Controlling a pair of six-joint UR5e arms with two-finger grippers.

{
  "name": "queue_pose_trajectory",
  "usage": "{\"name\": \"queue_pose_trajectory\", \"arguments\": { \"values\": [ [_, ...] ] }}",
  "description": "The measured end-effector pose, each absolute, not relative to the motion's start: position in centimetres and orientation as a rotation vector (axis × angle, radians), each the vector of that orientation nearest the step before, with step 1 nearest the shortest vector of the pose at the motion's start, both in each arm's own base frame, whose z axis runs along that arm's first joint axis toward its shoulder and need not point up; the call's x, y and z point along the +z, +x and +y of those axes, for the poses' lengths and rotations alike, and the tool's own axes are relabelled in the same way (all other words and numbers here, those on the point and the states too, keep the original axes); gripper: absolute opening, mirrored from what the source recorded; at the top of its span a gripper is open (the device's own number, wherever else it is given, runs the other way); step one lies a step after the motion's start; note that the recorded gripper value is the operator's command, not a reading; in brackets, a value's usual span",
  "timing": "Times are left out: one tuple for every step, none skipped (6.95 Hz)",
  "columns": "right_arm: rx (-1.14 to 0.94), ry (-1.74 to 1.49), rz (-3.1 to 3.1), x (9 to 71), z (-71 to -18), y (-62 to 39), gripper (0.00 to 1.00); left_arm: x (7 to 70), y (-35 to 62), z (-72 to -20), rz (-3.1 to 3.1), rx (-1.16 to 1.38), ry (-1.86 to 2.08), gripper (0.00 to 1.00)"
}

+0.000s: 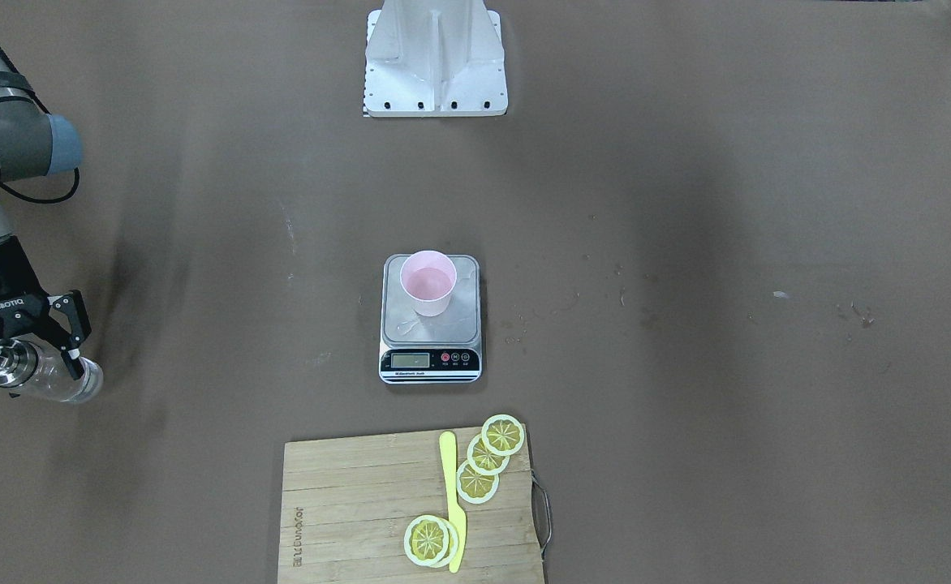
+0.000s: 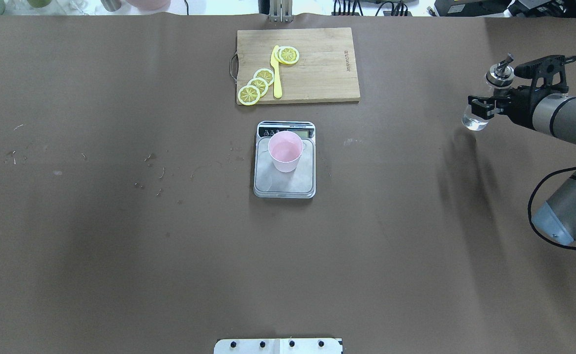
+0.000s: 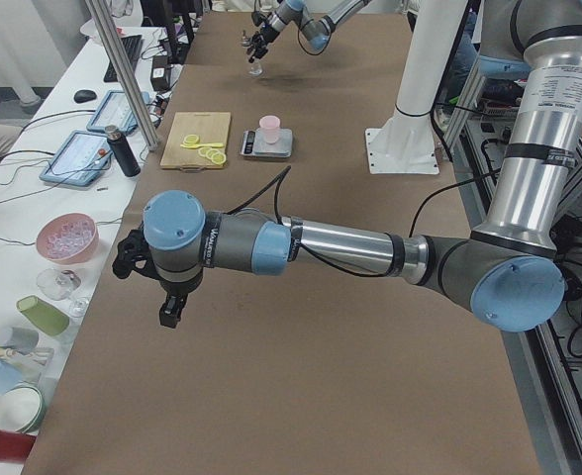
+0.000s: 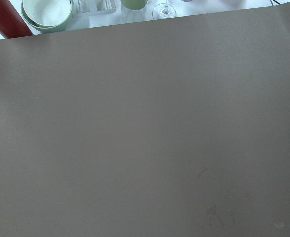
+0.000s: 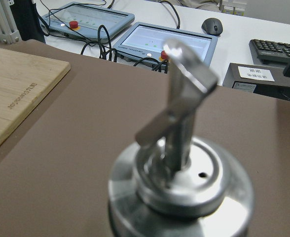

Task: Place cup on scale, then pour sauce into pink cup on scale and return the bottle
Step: 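Move the upright sauce bottle toward the table edge farthest from the scale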

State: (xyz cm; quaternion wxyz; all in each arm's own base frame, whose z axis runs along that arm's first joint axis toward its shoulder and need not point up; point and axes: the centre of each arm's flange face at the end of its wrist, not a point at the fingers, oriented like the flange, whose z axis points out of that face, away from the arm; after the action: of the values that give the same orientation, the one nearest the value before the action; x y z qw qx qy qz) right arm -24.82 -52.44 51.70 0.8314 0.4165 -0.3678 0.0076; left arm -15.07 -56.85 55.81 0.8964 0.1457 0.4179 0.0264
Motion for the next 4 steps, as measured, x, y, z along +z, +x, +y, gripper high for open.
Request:
{"name": "queue_pose_trajectory", "arguments": {
  "values": [
    [0.018, 0.889, -0.784, 52.3, -52.5, -24.9, 0.00, 55.8, -15.1, -56.9, 0.866, 0.054, 0.302, 0.98],
    [0.019, 0.901, -0.792, 53.4, -52.6, -25.0, 0.00, 55.8, -15.1, -56.9, 0.865, 0.053, 0.303, 0.98],
    [0.019, 0.908, -0.798, 54.2, -52.7, -25.1, 0.00, 55.8, -15.2, -56.9, 0.865, 0.053, 0.303, 0.98],
    [0.017, 0.910, -0.799, 54.6, -52.7, -25.2, 0.00, 55.8, -15.2, -56.9, 0.866, 0.052, 0.303, 0.98]
  ]
}}
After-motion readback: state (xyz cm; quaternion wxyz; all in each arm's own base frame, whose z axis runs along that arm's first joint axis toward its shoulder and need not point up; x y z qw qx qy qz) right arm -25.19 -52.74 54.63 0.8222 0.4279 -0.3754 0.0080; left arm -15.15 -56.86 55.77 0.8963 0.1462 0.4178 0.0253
